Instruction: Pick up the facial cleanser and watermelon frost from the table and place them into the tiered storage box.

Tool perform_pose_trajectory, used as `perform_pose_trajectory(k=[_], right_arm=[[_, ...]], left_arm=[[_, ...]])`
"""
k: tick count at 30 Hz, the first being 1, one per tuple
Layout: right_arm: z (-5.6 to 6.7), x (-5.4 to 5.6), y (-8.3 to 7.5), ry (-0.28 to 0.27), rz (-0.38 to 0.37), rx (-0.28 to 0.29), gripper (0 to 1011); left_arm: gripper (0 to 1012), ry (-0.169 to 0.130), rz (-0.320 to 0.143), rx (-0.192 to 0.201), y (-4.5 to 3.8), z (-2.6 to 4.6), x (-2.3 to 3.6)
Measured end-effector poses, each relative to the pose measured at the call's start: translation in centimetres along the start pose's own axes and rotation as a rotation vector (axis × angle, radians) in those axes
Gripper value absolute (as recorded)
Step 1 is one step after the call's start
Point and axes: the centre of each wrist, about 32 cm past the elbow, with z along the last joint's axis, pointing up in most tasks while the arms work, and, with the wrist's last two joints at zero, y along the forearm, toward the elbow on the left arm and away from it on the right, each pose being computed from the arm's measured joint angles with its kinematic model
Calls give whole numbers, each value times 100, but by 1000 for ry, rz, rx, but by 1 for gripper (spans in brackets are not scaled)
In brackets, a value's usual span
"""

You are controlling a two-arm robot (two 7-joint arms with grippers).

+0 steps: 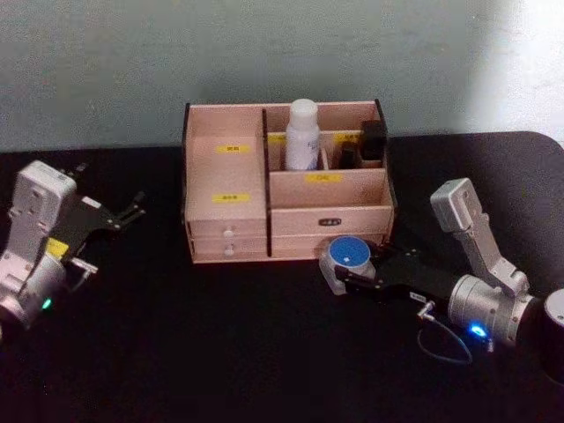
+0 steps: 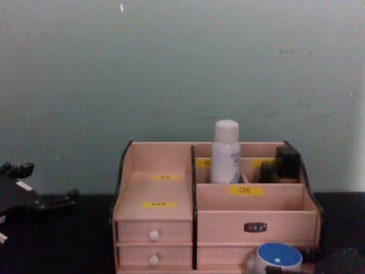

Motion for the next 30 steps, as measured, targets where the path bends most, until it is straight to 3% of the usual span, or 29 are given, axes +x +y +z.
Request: perform_pose_trajectory(k=[30], right_arm=[[-1, 0, 0, 0, 0, -1, 715]], left_arm=[[1001, 0, 0, 0, 0, 0, 0]])
